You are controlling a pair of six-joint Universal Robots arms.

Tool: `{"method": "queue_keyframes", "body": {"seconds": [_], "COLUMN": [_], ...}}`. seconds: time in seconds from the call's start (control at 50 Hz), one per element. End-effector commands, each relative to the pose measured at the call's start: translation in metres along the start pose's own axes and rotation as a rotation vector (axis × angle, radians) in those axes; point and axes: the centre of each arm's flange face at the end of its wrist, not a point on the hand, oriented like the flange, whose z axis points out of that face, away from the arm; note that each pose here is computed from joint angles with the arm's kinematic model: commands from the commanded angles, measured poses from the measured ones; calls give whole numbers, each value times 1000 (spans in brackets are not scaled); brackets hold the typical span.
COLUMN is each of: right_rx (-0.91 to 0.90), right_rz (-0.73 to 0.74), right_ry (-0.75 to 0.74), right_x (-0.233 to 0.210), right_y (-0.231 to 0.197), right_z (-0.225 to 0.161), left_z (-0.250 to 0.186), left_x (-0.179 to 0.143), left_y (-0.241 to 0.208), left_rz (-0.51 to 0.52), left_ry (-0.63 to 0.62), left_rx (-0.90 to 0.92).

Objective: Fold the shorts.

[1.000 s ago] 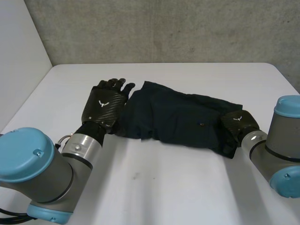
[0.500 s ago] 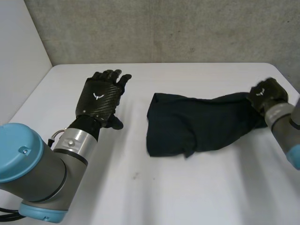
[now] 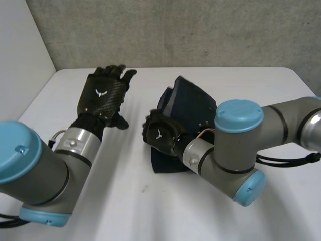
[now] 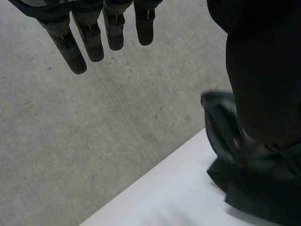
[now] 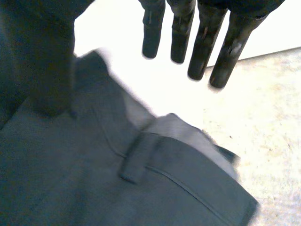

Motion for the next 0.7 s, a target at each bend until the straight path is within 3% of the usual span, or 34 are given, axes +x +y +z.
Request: {"method": "queue_keyframes", "body": {"seconds": [0.02, 0.14, 0.2, 0.36, 0.56, 0.7], "right_rx": [3, -26, -82, -212, -299, -268], "right_rz": [517, 936, 1023, 1052, 1137, 1156], "right_ry": [191, 358, 451, 559, 428, 304], "right_x": [73, 114, 123, 133, 111, 95], "right_y": [11, 47, 68, 99, 126, 130], "right_z": [-28, -58, -70, -83, -57, -37], "left_z": [24, 43, 55, 83, 122, 113], "left_x": [5, 34, 46, 88, 120, 134], "left_y": [-10, -15, -14, 0, 37, 64], "left_rz": [-17, -77, -89, -84, -75, -91], "left_ry": [32, 90, 95, 178, 228, 277], "left_rx": [-52, -62, -74, -116, -205, -269]}}
